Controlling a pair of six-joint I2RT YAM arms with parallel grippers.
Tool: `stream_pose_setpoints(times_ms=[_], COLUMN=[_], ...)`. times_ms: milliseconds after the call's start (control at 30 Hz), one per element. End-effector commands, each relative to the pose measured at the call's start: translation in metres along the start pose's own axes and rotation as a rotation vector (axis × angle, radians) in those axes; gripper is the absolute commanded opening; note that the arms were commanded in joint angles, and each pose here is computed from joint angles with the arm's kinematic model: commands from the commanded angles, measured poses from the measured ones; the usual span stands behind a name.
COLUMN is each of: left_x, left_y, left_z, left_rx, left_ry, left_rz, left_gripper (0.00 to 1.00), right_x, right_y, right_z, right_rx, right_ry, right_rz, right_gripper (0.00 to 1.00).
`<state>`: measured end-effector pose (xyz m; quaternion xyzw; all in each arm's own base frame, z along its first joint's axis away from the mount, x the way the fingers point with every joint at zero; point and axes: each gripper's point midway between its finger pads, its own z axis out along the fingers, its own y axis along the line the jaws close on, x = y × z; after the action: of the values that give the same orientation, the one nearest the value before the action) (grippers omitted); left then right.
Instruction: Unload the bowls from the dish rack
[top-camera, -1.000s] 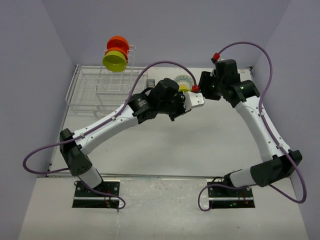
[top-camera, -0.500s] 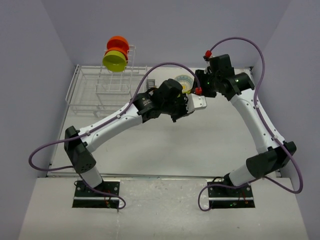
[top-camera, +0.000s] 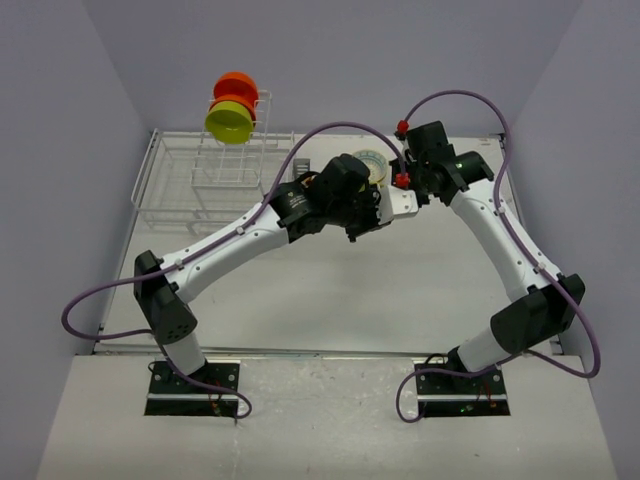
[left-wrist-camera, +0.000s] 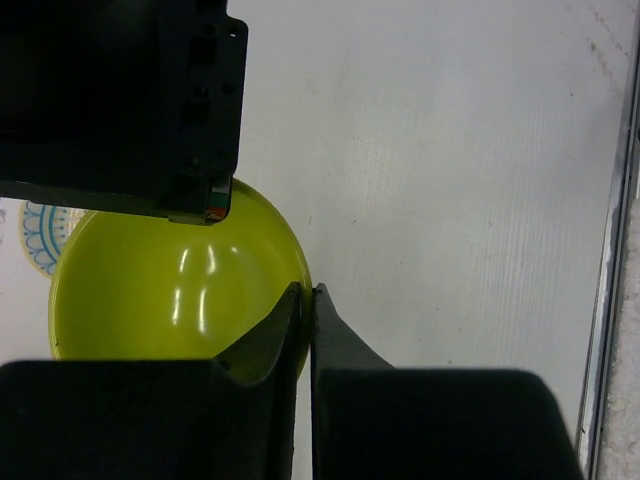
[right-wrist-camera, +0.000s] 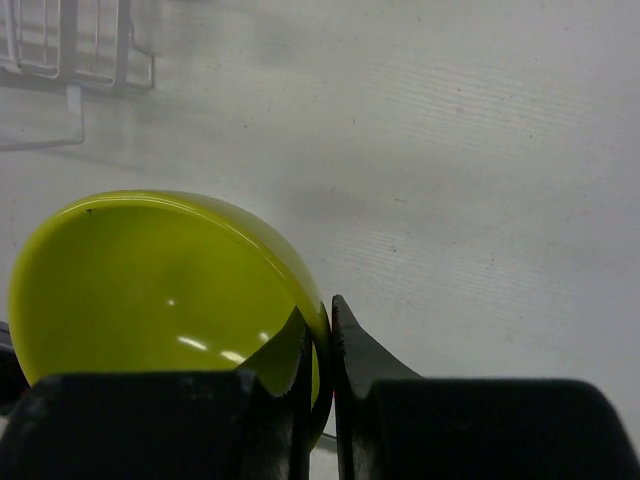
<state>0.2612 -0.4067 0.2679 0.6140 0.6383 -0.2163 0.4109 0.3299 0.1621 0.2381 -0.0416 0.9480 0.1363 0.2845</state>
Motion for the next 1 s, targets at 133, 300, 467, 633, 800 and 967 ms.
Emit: stream_pose_setpoints(times_ms=[133,300,467,633,800,967], left_x=[-0.021,-0.040,-0.023,0.017,0.030,0.036], left_y=[0.036,0.054,0.112,0.157,0.159,0.160], left_z=[-0.021,-0.068,-0.141,-0.199,-0.241,-0.277], left_rx=[-0.185,-0.360,-0.794,-0.985,-1.173,-1.280], left_ry=[-0.040,-0.145,-0.251,-0.323,-0.404,-0.492], left_rz=[-0.024,-0.111,-0.462,-0.810,-0.977,-1.041], left_gripper=[1.00,1.00,1.00,1.00,1.00,1.00], right_x=[-0.034,-0.057,-0.087,-0.093,-0.079,-0.077], right_y=[-0.018,-0.092,-0.152,-0.188,-0.218,-0.226], right_z=[0.008,0.045,0.091,0.142,0.187,0.195], right_rx=[0.042,0.136,0.237,0.273,0.313,0.315], right_ry=[-0.126,-0.157,-0.224,-0.179,-0.104,-0.063], right_rz=[0.085,0.310,0.473,0.588,0.632,0.645], right_gripper=[0.00,0.00,0.00,0.00,0.00,0.15])
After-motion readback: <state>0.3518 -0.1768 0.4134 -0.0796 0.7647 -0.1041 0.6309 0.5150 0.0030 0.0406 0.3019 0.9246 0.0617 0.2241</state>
